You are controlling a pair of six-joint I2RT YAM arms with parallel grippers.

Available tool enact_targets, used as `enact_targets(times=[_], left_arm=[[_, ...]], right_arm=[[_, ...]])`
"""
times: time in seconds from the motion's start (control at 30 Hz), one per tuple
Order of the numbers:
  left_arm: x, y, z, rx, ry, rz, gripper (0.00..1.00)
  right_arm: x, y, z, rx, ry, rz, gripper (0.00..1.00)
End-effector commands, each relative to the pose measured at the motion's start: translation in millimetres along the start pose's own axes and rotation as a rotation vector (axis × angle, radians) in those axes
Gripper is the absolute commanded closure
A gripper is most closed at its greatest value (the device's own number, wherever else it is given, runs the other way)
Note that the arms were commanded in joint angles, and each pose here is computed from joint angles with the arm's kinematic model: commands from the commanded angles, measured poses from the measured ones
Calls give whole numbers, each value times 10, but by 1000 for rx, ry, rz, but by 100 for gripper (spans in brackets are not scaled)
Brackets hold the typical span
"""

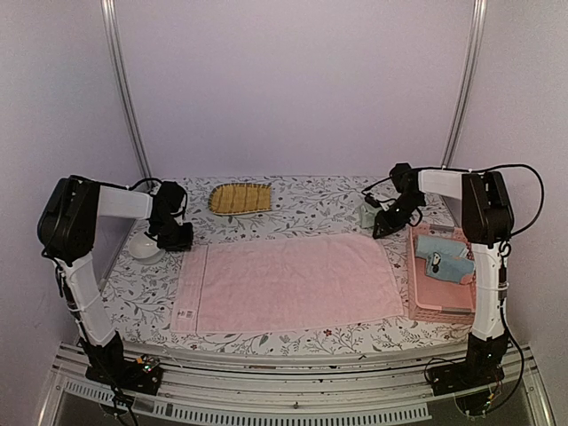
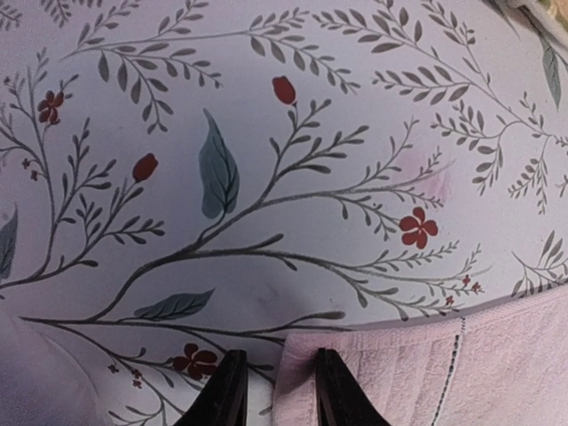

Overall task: Roll the towels
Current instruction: Pick up the towel from the center of the board.

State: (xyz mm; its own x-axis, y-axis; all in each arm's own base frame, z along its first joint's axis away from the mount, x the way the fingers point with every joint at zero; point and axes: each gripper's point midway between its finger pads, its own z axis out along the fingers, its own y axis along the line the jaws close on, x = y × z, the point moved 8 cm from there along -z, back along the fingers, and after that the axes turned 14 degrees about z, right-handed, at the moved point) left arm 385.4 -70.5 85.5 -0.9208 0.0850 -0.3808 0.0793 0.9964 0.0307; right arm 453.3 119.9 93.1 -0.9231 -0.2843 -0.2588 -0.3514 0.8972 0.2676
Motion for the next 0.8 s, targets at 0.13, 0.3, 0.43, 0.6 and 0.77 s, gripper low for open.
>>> enact_targets(times=[0.13, 0.3, 0.43, 0.6, 0.77], left_arm=[[41, 8, 124, -12, 25, 13, 76], [40, 0, 138, -12, 21, 14, 82], [41, -17, 141, 2, 19, 21, 88], [51, -20, 144, 8, 12, 25, 100], [-42, -15, -36, 8, -54, 21, 100]], right_arm=[[-131, -69, 64, 20, -12, 43, 63], [-104, -114, 148, 41, 10, 59, 64], [-85, -133, 178, 54, 11, 57, 69], [-57, -153, 296, 38, 30, 56, 86], [-173, -70, -23, 50, -49, 30, 97]])
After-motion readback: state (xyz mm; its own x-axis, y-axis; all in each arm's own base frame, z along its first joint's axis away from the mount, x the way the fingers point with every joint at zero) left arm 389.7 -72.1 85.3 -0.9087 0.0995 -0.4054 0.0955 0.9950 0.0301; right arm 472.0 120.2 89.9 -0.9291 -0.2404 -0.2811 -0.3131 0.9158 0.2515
